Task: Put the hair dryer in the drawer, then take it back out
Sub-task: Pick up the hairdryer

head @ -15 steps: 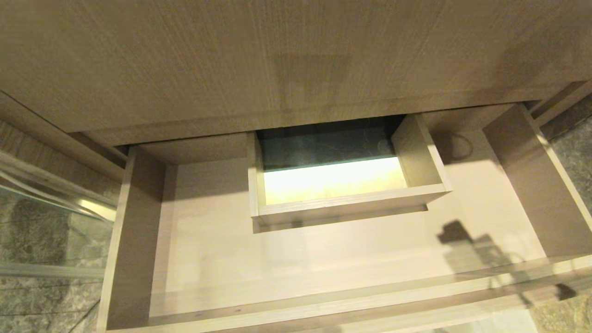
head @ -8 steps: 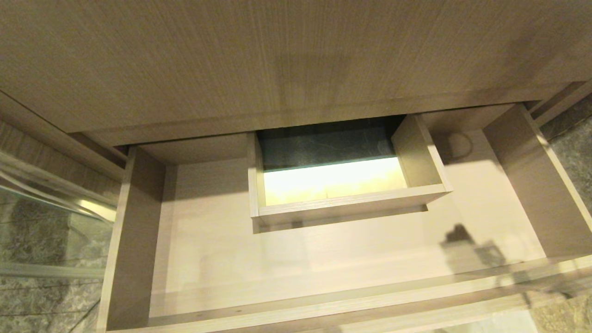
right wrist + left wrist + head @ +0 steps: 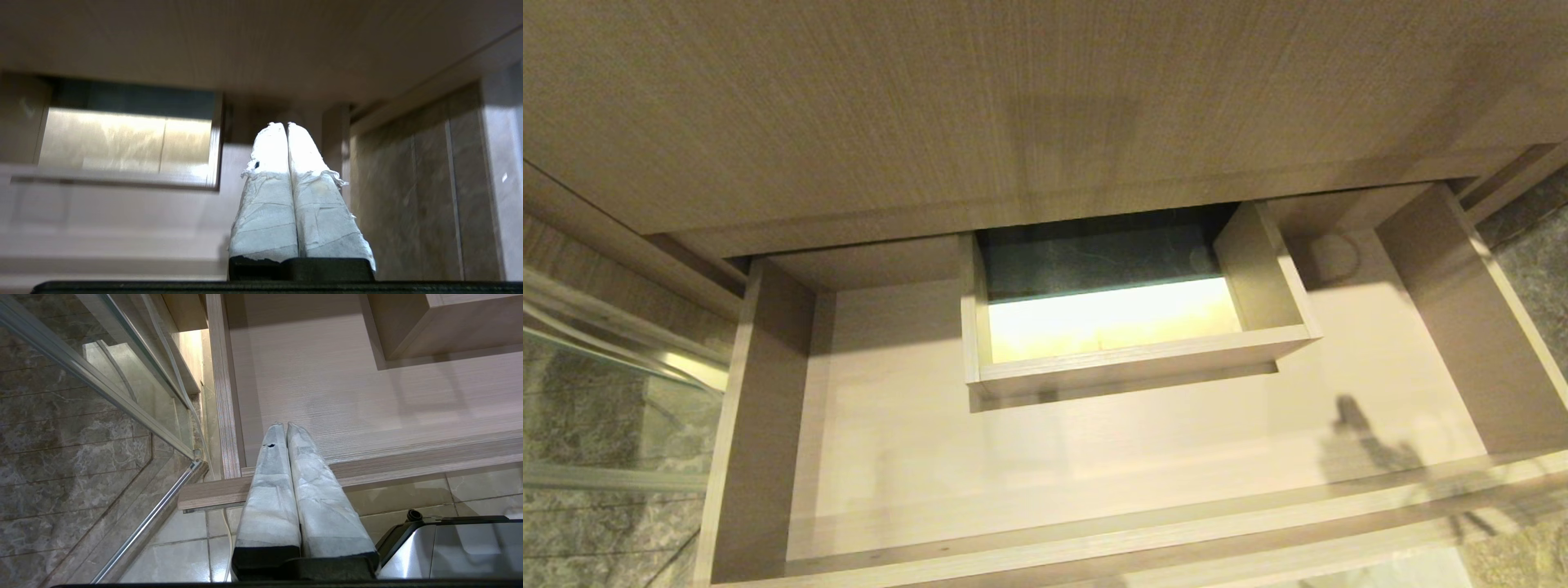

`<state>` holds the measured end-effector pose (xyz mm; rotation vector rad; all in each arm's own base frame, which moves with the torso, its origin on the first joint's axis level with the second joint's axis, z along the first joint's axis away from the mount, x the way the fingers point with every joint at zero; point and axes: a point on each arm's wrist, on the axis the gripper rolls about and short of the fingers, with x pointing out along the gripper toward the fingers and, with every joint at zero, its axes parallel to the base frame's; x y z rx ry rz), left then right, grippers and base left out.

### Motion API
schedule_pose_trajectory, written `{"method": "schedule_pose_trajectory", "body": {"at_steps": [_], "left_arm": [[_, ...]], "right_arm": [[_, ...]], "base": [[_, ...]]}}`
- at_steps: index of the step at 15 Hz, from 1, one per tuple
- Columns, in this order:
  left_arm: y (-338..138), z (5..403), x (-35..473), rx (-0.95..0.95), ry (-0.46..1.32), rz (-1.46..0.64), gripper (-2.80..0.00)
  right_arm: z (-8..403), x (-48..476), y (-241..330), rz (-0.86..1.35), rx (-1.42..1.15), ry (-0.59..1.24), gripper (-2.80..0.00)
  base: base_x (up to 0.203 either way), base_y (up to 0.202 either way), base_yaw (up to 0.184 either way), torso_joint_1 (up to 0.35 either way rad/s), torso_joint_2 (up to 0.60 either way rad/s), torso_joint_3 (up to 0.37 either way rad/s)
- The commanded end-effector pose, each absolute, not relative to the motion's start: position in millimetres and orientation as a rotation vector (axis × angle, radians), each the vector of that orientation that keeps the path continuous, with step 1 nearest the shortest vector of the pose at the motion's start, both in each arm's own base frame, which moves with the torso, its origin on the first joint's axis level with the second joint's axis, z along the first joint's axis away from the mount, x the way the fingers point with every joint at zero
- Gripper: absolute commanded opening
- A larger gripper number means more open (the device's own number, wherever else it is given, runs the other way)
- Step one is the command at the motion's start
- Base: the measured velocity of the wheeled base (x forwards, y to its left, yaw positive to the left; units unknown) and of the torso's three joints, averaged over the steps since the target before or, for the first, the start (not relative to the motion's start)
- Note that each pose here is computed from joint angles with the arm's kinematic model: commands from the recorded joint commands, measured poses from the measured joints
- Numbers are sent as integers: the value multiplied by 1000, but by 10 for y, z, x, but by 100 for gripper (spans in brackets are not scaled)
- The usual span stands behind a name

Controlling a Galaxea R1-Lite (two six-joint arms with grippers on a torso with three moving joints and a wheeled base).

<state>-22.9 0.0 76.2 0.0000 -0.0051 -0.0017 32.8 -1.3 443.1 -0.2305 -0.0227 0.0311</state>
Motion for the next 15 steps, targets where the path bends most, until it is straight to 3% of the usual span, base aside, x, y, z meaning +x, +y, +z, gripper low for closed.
{"method": "schedule_pose_trajectory", "body": {"at_steps": [1,5,12,15], "left_arm": [[0,764,-229,0,-5,-2,-280],[0,764,-228,0,-5,-2,-280],[0,764,-229,0,-6,-2,-280],[0,764,-228,0,-5,-2,-280]], "right_arm": [[4511,270,-2,17,-254,-116,-280],[4621,114,23,-27,-281,-264,-280],[4569,-120,66,-48,-281,-323,-280],[4553,-205,83,-51,-285,-341,-280]], "base": [[0,0,0,0,0,0],[0,0,0,0,0,0],[0,0,0,4,-3,-3],[0,0,0,142,-338,-192]]}}
